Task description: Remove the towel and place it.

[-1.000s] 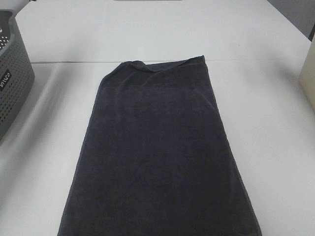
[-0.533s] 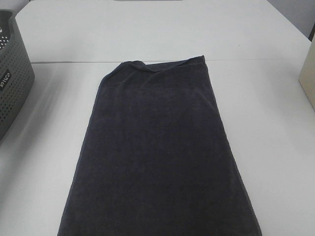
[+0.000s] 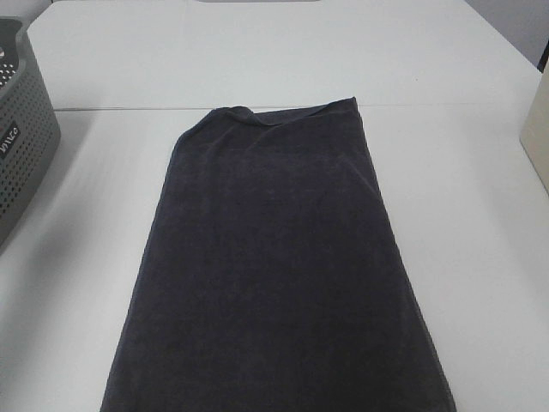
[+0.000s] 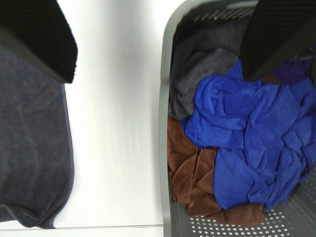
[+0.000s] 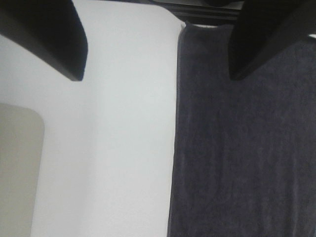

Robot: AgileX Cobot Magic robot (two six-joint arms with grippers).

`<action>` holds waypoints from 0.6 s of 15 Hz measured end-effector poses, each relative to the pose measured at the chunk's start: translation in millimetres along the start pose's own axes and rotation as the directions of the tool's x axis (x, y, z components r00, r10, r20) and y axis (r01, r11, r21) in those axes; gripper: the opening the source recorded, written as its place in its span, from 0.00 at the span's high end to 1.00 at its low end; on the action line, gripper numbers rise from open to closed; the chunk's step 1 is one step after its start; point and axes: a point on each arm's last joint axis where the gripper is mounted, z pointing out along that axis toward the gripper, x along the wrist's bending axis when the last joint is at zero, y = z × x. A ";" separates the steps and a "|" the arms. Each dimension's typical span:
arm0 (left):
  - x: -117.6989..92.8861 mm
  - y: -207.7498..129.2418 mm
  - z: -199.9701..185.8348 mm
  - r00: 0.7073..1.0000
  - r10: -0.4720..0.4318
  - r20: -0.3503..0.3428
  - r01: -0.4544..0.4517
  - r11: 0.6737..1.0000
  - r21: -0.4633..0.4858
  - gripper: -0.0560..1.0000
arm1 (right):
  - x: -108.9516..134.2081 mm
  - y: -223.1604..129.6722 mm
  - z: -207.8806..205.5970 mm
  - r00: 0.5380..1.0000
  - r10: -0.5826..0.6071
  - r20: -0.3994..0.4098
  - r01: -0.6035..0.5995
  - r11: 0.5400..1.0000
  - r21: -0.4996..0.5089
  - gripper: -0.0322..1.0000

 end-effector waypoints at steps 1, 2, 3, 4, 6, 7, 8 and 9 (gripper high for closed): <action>-1.6 -43.0 -23.4 1.000 -0.003 0.000 0.003 1.000 -0.007 0.15 | -3.9 -41.0 -16.4 1.000 -0.002 -0.006 0.002 0.999 -0.053 0.24; -1.6 -43.0 -23.4 1.000 -0.003 0.000 0.003 1.000 -0.007 0.15 | -3.9 -41.0 -16.4 1.000 -0.002 -0.006 0.002 0.999 -0.053 0.24; -2.5 -77.7 -44.5 1.000 0.002 -0.006 -0.002 0.999 -0.041 0.15 | -6.4 -68.4 -28.5 1.000 -0.006 -0.013 0.005 0.994 -0.112 0.24; -2.4 -94.9 -49.8 1.000 0.007 -0.012 -0.007 0.999 -0.048 0.15 | -8.1 -86.2 -35.5 1.000 -0.009 -0.018 0.007 0.988 -0.155 0.24; -1.6 -127.3 -63.5 0.999 0.024 -0.034 -0.027 0.996 -0.088 0.15 | -13.1 -122.0 -39.4 1.000 -0.017 -0.013 0.014 0.975 -0.222 0.24; -0.6 -142.5 -67.5 0.998 0.037 -0.051 -0.042 0.994 -0.104 0.15 | -15.2 -135.2 -40.1 1.000 -0.024 -0.008 0.021 0.968 -0.250 0.24; -0.7 -149.9 -68.0 0.998 0.037 -0.052 -0.042 0.993 -0.107 0.15 | -16.4 -141.6 -39.5 1.000 -0.029 -0.003 0.027 0.965 -0.262 0.24; 0.0 -165.9 -72.2 0.997 0.045 -0.066 -0.053 0.990 -0.132 0.15 | -18.6 -152.5 -37.2 0.999 -0.045 0.009 0.046 0.959 -0.278 0.24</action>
